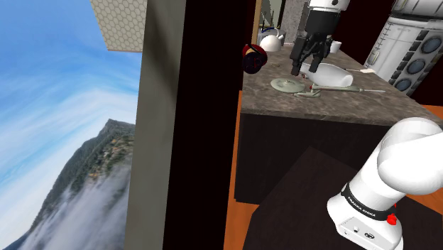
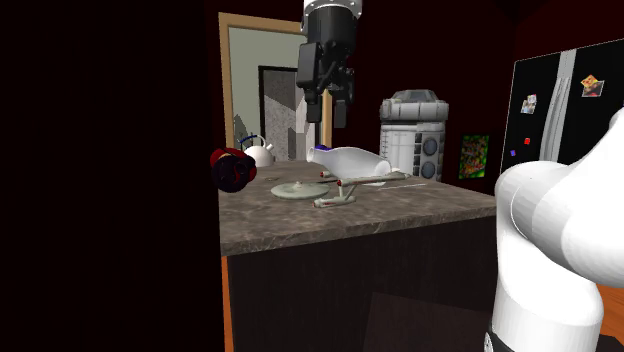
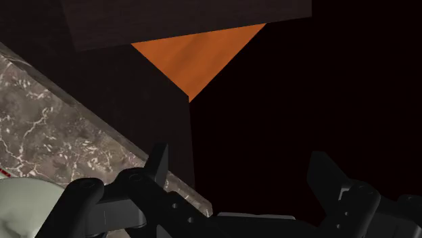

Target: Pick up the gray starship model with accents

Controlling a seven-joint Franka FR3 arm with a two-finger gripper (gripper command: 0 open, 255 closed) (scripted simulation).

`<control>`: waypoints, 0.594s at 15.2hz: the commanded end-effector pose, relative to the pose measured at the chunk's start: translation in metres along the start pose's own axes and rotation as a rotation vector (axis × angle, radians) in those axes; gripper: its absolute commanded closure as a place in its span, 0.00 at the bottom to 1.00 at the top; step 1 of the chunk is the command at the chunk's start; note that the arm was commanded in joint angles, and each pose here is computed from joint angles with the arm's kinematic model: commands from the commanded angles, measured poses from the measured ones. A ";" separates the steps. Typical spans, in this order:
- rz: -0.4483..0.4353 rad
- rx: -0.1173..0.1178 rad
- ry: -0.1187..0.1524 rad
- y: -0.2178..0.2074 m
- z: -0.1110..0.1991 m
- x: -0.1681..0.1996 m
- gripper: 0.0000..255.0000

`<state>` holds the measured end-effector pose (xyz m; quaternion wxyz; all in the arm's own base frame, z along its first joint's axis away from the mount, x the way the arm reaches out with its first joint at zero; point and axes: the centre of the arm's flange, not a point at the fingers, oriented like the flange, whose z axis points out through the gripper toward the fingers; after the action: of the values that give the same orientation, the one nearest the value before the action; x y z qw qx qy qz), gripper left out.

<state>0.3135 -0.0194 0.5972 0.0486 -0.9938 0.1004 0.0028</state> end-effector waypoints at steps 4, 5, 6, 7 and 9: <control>-0.079 0.000 -0.053 0.039 0.004 0.013 0.00; -0.105 0.000 -0.070 0.051 0.006 0.018 0.00; -0.131 -0.001 -0.088 0.064 0.008 0.024 0.00; -0.158 -0.001 -0.105 0.076 0.009 0.029 0.00; -0.210 -0.001 -0.141 0.100 0.013 0.041 0.00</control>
<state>0.3310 -0.1112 0.5762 0.0543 -0.9968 0.0082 0.0588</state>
